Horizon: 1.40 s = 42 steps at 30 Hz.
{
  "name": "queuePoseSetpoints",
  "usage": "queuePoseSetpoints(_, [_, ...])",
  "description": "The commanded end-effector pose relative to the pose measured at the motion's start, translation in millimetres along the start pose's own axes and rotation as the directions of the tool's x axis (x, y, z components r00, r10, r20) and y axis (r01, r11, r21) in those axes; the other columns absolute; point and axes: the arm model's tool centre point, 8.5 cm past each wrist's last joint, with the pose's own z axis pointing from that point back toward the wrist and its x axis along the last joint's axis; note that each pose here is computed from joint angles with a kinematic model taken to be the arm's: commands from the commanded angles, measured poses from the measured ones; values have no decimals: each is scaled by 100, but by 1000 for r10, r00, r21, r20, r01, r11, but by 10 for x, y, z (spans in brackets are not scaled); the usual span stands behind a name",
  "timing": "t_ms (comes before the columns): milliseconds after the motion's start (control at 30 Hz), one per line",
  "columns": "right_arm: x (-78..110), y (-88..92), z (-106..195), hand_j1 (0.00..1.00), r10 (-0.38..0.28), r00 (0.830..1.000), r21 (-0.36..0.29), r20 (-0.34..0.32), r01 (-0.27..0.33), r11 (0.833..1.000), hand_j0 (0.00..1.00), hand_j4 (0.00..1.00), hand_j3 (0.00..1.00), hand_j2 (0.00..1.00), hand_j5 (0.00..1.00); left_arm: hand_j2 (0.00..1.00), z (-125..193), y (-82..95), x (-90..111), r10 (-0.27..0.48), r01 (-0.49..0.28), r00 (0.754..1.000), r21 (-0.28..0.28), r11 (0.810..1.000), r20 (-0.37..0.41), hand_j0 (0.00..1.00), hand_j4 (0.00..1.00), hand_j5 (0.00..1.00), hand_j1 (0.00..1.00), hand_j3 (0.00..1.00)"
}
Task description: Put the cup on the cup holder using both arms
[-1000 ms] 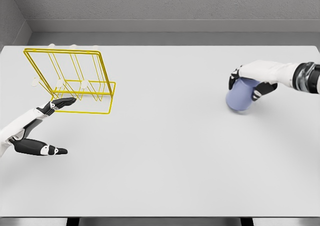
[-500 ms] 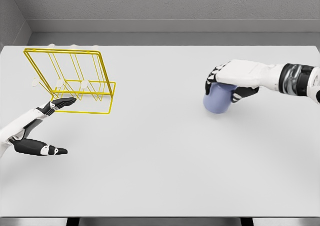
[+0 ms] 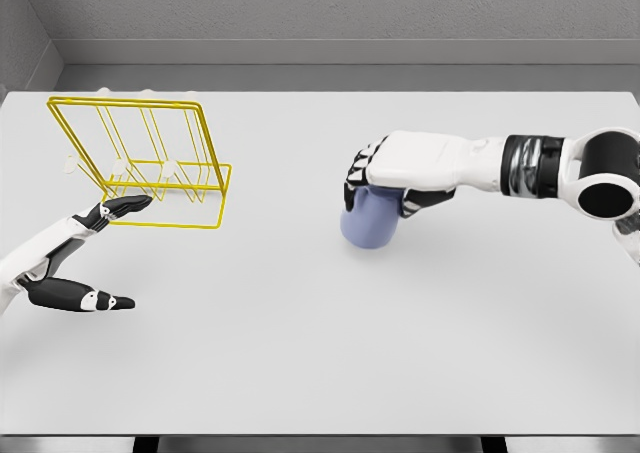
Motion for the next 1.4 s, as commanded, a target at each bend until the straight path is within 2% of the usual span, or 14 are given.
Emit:
queuePoseSetpoints(0, [66,-22,-79,55,4,999,-14,37,-3,1000,55,55,55,55,55,100,1,7,5,5,-5,1000,4,1000,3,100,100,100,100,100])
queuePoseSetpoints(167, [149,-69,-193,55,8,997,-33,74,-6,999,55,55,55,55,55,100,1,7,3,6,-6,1000,4,1000,2,100,100,100,100,100])
queuePoseSetpoints(300, [347,-34,-314,55,68,977,-38,200,-61,997,55,55,55,55,55,100,-1,3,2,6,-6,1000,4,1000,2,100,100,100,100,100])
queuePoseSetpoints(367, [401,-32,-359,55,77,970,-43,229,-69,997,55,55,55,55,55,100,-1,3,2,6,-6,1000,4,1000,2,100,100,100,100,100])
queuePoseSetpoints(633, [636,-281,-600,55,125,943,-114,310,-94,989,55,55,55,55,55,100,-1,2,2,4,-4,1000,3,1000,2,100,100,100,100,100])
queuePoseSetpoints(700, [729,-354,-685,55,139,931,-134,337,-98,986,55,55,55,55,55,100,-1,3,2,6,-6,1000,4,1000,2,100,100,100,100,100])
queuePoseSetpoints(967, [824,-460,-771,54,152,922,-158,357,-100,982,54,54,54,54,54,100,-2,-2,-1,6,-6,1000,2,1000,1,100,100,100,100,100])
queuePoseSetpoints(1200, [971,-553,-893,53,161,905,-185,393,-94,978,53,53,53,53,53,100,-2,-2,-1,6,-6,1000,2,1000,1,100,100,100,100,100])
queuePoseSetpoints(1300, [990,-602,-922,53,160,908,-189,387,-91,978,53,53,53,53,53,100,-2,-2,1,5,-5,1000,2,1000,2,100,100,100,100,100])
queuePoseSetpoints(1367, [959,-617,-935,52,139,923,-183,360,-76,980,52,52,52,52,52,100,-5,-12,-4,8,-8,1000,0,1000,1,100,100,100,100,100])
